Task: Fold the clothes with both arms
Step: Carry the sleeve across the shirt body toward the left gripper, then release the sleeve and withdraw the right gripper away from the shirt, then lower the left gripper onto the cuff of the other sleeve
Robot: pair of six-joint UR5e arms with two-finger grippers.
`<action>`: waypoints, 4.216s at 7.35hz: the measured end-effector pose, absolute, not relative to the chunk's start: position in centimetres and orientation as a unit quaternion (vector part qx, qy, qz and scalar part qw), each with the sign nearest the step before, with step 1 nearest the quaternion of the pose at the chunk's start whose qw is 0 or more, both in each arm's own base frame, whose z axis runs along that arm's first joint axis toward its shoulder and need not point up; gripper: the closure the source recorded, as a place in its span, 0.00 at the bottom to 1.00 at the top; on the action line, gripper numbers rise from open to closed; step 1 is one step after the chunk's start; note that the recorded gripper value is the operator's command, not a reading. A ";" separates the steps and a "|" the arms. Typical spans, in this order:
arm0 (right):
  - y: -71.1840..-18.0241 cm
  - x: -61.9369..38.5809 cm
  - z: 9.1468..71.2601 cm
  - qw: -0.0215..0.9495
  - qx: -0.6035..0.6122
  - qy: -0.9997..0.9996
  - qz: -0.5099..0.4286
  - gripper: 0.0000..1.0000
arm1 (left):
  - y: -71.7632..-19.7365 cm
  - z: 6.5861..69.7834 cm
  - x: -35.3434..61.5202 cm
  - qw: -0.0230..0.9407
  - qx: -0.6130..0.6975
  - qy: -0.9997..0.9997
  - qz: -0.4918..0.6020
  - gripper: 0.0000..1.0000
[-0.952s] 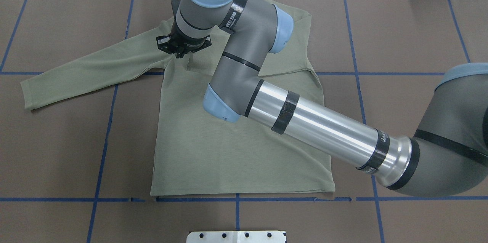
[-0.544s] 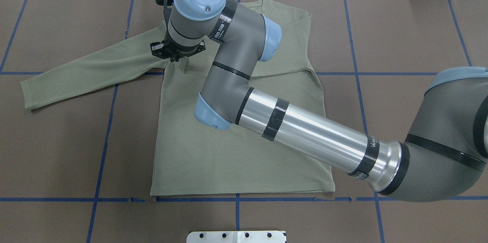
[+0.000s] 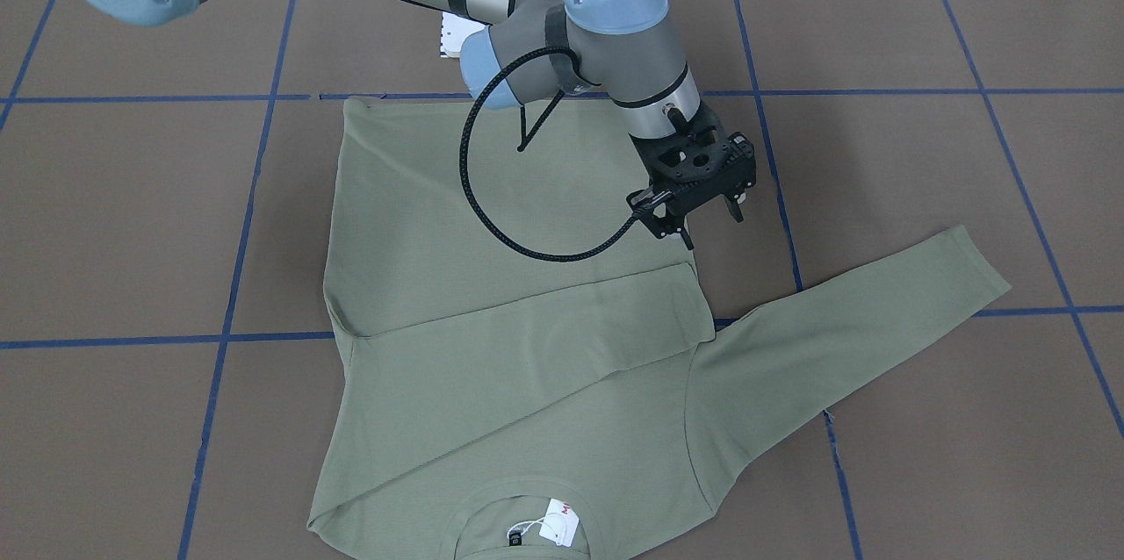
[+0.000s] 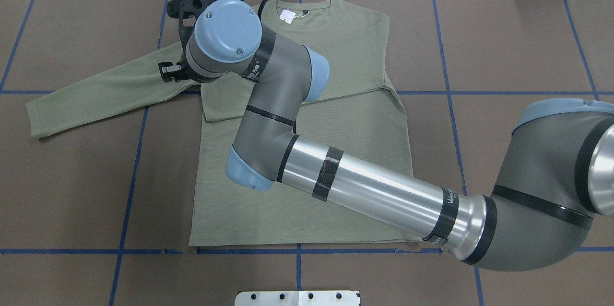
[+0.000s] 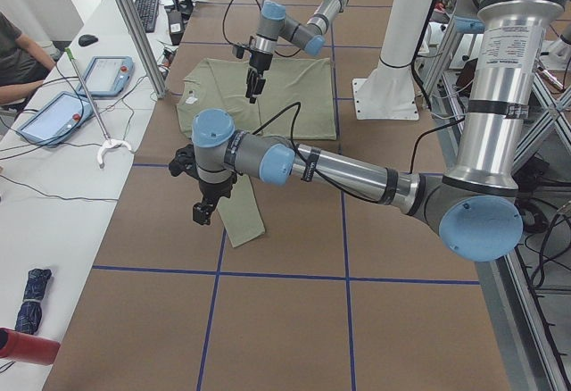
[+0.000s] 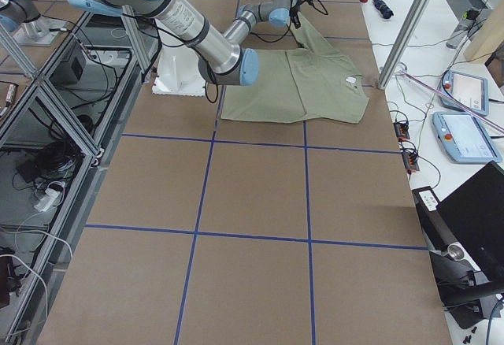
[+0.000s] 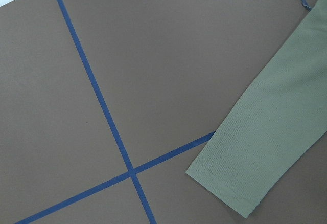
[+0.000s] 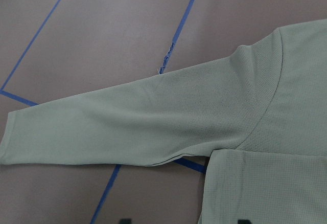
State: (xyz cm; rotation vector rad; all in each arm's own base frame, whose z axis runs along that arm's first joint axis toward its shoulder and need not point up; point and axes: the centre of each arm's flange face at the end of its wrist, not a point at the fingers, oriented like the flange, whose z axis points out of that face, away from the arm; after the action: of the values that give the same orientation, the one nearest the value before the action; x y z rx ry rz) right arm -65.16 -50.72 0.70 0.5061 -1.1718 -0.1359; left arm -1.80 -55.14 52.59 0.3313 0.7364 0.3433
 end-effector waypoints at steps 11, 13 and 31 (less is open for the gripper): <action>-59.7 -29.2 26.0 0.924 0.038 -0.377 -0.043 0.00 | -47.0 60.7 14.2 0.902 0.151 0.390 -0.112 0.00; -59.6 -23.4 31.6 0.934 0.020 -0.352 -0.067 0.00 | -47.1 63.8 16.9 0.902 0.154 0.383 -0.124 0.00; -58.1 -17.7 34.1 0.929 0.025 -0.364 -0.064 0.00 | -48.0 67.4 20.5 0.908 0.115 0.376 -0.145 0.25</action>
State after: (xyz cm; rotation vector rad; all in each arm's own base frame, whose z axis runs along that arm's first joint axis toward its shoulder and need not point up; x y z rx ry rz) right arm -17.65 -58.12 34.14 0.0516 -0.7455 -0.1320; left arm 20.54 -47.98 67.41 0.2368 0.7768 -0.2991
